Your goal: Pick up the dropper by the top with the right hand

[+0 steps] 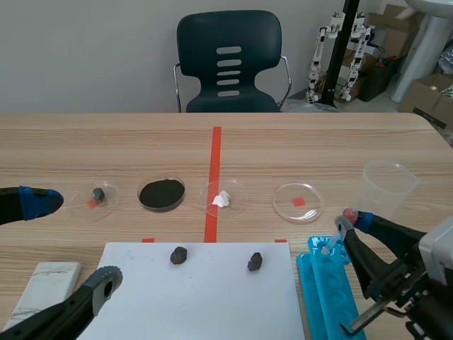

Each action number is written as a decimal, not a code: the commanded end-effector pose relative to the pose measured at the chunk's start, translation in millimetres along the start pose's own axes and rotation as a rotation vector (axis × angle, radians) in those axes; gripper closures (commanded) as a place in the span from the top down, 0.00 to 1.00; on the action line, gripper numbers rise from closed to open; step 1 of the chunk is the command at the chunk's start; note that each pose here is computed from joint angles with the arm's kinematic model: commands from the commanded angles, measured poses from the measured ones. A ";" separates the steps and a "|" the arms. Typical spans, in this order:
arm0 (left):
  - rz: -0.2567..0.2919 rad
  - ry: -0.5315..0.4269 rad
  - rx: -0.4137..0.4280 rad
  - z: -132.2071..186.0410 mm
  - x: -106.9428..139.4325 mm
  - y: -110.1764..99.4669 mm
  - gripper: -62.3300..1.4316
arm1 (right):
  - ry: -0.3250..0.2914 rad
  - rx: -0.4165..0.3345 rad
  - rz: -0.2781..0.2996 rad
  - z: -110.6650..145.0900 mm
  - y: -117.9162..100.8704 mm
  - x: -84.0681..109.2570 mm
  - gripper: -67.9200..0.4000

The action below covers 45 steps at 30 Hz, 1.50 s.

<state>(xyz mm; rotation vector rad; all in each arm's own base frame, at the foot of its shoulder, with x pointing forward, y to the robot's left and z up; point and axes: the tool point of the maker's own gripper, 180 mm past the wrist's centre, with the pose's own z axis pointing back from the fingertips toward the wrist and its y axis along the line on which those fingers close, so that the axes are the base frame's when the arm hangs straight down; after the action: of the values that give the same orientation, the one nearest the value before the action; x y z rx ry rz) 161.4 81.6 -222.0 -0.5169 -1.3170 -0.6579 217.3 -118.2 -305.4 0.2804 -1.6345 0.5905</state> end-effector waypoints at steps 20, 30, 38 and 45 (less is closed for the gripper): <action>0.007 -0.029 -0.001 -0.7 7.0 -0.7 0.99 | 0.047 -0.006 0.060 -8.5 -6.8 43.9 0.10; 0.007 -0.029 -0.001 -0.7 7.0 -0.7 0.99 | 0.032 0.003 0.125 -11.2 -2.4 93.8 0.10; 0.007 -0.029 -0.001 -0.7 7.0 -0.7 0.99 | 0.055 -0.023 0.092 1.1 0.8 114.4 0.10; 0.007 -0.029 -0.001 -0.7 7.0 -0.7 0.99 | 0.075 -0.042 -0.008 14.0 8.2 117.3 0.10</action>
<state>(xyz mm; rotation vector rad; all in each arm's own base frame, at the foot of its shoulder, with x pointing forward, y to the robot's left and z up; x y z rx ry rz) 161.4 81.6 -222.0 -0.5169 -1.3170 -0.6579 181.4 -102.4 -204.1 0.2234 -1.5355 0.5587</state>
